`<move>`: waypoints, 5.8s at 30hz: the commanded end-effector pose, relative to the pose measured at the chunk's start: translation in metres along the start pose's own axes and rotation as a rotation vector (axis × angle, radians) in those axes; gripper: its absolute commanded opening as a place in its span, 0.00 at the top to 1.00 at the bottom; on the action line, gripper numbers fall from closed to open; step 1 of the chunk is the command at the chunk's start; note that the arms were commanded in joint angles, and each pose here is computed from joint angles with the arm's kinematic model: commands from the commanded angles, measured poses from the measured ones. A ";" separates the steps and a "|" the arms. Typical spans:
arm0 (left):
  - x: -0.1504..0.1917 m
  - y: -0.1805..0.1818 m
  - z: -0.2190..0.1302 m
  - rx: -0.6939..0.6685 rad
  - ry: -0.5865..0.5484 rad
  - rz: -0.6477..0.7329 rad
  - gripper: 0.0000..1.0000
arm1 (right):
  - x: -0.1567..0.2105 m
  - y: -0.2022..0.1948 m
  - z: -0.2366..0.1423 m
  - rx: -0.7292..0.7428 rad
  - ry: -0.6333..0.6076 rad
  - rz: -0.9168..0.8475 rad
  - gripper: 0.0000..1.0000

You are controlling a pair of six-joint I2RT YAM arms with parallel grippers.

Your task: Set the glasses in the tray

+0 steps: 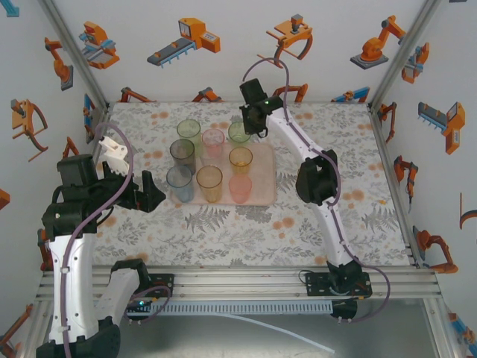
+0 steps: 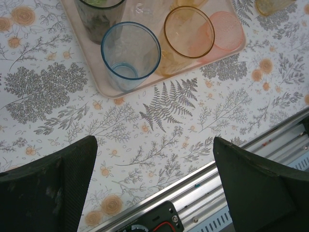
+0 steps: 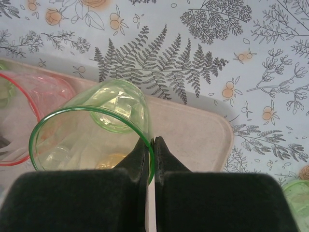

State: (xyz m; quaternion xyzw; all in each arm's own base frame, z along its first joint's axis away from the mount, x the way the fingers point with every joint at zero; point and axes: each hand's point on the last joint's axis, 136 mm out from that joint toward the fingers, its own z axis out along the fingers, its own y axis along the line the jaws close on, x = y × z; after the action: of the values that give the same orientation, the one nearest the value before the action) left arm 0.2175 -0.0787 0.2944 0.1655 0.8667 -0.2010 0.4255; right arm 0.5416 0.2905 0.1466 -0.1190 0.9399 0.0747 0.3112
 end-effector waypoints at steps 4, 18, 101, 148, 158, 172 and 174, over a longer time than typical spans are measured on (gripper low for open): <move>0.000 -0.003 0.000 0.023 -0.014 -0.005 0.03 | 0.000 0.007 0.003 -0.010 0.003 0.001 0.95; -0.001 -0.003 0.001 0.025 -0.011 -0.009 0.03 | 0.011 0.007 0.011 -0.011 0.042 -0.004 0.94; -0.006 -0.004 -0.003 0.030 -0.033 -0.016 0.03 | 0.027 0.015 0.017 -0.058 0.126 -0.017 0.65; -0.003 -0.002 -0.008 0.000 -0.036 -0.002 0.03 | -0.020 0.005 -0.122 -0.075 -0.070 0.002 0.56; -0.003 0.000 -0.005 0.002 -0.006 0.018 0.02 | 0.068 -0.034 -0.175 -0.013 -0.091 0.088 0.57; 0.007 0.004 0.004 0.006 0.043 0.018 0.01 | 0.214 -0.107 -0.209 0.148 -0.084 0.320 0.57; 0.007 0.004 0.004 0.005 0.046 0.015 0.02 | 0.219 -0.115 -0.214 0.170 -0.093 0.343 0.57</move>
State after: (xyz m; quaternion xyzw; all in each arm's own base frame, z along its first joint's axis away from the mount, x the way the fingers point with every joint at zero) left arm 0.2214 -0.0753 0.2831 0.1661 0.8760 -0.1990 0.4066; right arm 0.2767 0.1105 0.1701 0.0246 0.9452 0.0617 0.3197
